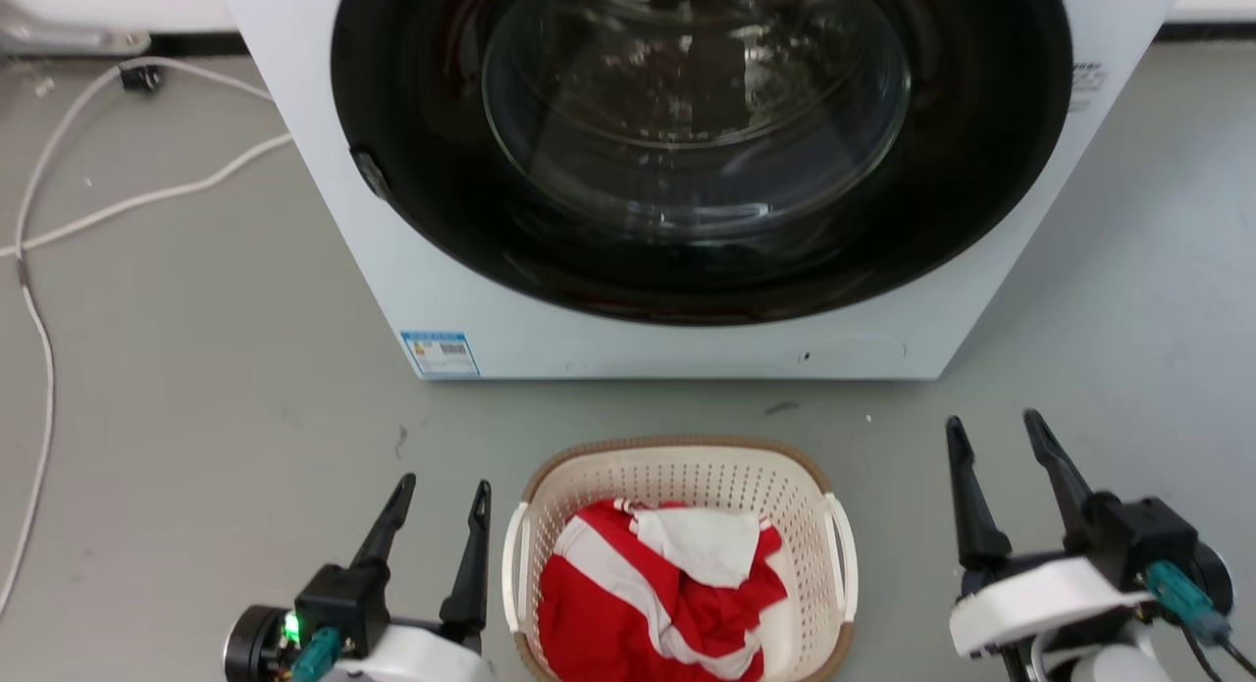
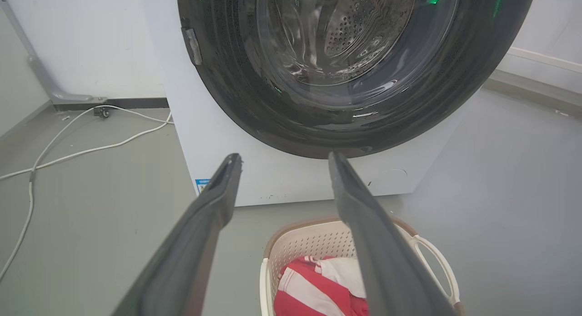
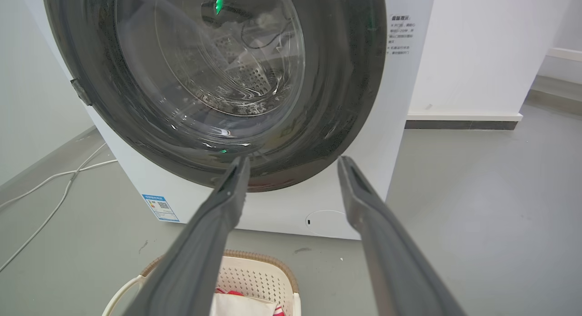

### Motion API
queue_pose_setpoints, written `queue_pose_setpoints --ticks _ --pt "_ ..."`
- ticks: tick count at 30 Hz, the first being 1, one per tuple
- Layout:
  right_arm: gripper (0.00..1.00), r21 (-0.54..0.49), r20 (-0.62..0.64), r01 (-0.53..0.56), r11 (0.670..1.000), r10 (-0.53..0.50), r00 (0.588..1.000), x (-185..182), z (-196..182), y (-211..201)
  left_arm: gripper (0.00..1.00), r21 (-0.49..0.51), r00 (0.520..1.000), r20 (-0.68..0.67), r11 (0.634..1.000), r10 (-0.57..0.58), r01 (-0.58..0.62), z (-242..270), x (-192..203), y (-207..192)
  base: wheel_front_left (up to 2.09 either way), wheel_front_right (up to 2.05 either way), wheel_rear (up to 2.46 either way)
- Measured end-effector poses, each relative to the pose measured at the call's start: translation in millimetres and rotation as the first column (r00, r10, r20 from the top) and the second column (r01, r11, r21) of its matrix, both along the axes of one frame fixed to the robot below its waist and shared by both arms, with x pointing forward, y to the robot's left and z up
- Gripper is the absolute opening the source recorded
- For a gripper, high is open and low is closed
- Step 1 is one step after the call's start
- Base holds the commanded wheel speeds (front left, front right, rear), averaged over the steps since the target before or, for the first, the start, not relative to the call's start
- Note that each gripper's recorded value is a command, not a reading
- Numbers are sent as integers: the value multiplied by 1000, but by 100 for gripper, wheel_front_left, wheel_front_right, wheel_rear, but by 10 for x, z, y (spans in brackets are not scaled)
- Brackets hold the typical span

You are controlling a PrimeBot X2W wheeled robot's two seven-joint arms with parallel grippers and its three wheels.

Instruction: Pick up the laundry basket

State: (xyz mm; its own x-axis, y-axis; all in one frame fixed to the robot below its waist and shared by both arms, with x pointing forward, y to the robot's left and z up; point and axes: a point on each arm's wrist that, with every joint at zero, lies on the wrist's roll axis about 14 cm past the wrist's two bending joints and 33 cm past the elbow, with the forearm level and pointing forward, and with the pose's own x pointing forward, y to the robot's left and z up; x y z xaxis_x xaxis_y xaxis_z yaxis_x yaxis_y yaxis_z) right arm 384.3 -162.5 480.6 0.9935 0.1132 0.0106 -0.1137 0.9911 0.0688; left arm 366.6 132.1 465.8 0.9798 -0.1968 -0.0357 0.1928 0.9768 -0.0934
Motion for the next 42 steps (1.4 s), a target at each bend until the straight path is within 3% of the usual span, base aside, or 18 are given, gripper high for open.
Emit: queue_pose_setpoints --ticks 11,19,30,35,42 --pt "100 -28 -164 -16 999 11 986 602 -672 15 100 30 981 -191 999 -34 41 -777 632 0 0 0 0" --pt "100 -29 -400 -85 996 66 914 828 -1500 178 100 19 924 -371 994 -92 107 -1532 861 -33 0 0 0" --pt "100 -25 -675 -120 993 71 735 774 -2477 189 100 35 797 -592 984 -122 177 -2440 857 3 0 0 0" --pt "100 -1 -787 -106 994 65 613 561 -2850 189 100 43 716 -690 981 -110 192 -2743 735 55 0 0 0" --pt "100 0 -849 -126 992 67 525 455 -3102 213 100 24 637 -761 974 -127 224 -2945 670 -7 0 0 0"
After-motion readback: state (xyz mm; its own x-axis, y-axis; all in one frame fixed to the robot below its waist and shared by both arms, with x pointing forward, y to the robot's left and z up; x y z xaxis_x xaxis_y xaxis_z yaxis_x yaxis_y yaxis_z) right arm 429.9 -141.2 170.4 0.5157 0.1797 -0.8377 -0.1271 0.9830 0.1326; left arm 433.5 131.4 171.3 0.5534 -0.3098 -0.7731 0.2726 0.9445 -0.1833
